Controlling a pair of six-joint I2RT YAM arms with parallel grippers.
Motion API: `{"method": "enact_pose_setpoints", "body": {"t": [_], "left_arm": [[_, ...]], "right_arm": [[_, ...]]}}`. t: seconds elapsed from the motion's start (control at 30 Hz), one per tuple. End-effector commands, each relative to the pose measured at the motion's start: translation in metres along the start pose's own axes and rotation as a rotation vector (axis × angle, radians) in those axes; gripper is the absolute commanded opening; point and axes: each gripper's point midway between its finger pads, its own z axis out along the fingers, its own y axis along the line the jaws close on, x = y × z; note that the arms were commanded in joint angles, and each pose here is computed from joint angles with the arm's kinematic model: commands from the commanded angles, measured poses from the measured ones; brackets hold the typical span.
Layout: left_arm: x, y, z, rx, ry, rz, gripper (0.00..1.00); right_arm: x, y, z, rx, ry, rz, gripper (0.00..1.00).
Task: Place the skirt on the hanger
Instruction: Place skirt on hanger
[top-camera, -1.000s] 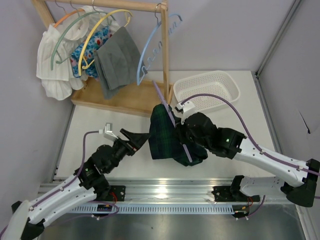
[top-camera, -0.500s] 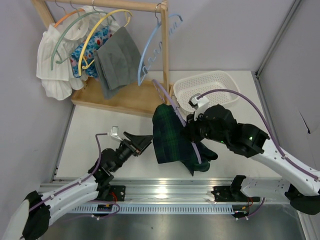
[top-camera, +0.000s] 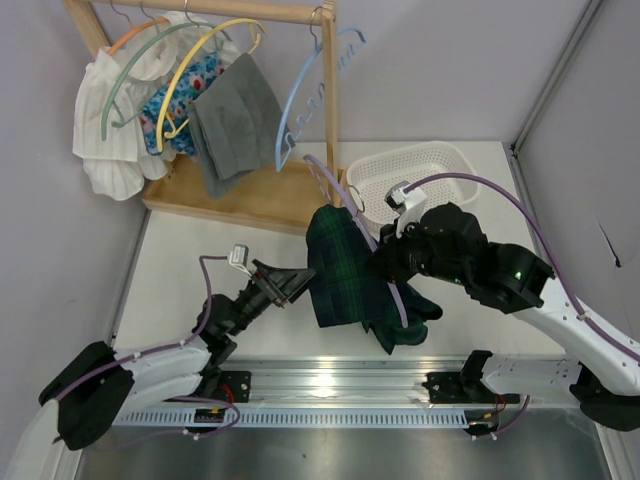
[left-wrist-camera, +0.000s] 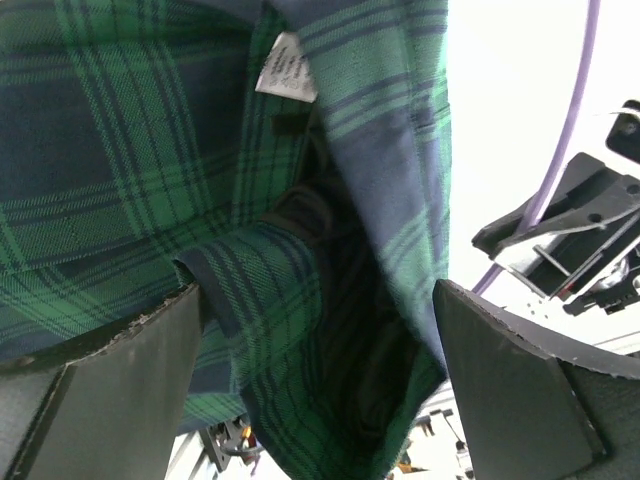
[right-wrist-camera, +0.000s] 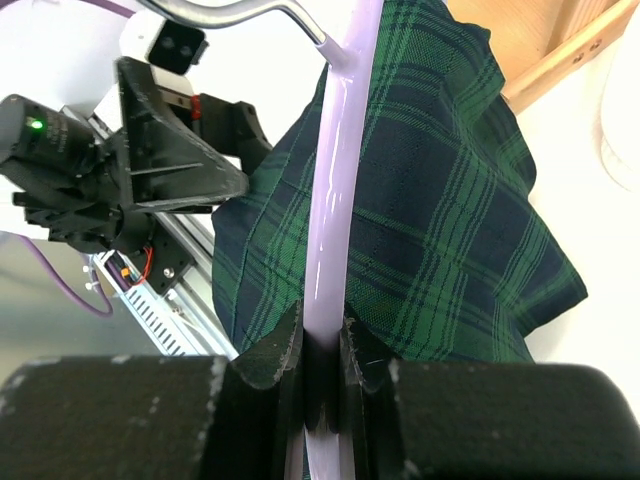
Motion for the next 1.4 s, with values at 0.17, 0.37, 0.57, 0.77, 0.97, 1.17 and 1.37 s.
{"method": "enact_pose_setpoints", "body": {"t": [0.17, 0.37, 0.57, 0.77, 0.97, 1.17, 1.37], "left_arm": [[-0.001, -0.044, 0.004, 0.209, 0.024, -0.059, 0.99], [-0.001, -0.062, 0.004, 0.303, 0.035, -0.106, 0.99], [-0.005, -0.078, 0.003, 0.372, 0.022, -0.099, 1.0], [-0.008, -0.1, 0.001, 0.444, 0.011, -0.046, 0.99], [-0.008, -0.107, 0.003, 0.468, 0.017, -0.047, 1.0], [-0.012, -0.122, -0.001, 0.517, 0.002, -0.023, 1.0], [-0.01, -0.128, 0.009, 0.532, 0.025, -0.034, 0.99]], "right_arm": [[-0.052, 0.022, -0.02, -0.088, -0.177, 0.003, 0.0], [-0.05, 0.018, -0.014, -0.065, -0.168, 0.002, 0.0], [-0.051, 0.015, -0.012, -0.051, -0.18, 0.003, 0.0], [-0.049, 0.015, -0.01, -0.053, -0.178, 0.009, 0.0], [-0.05, 0.016, -0.013, -0.059, -0.185, 0.01, 0.0], [-0.05, 0.016, -0.013, -0.059, -0.192, 0.015, 0.0], [-0.052, 0.02, -0.014, -0.077, -0.198, 0.017, 0.0]]}}
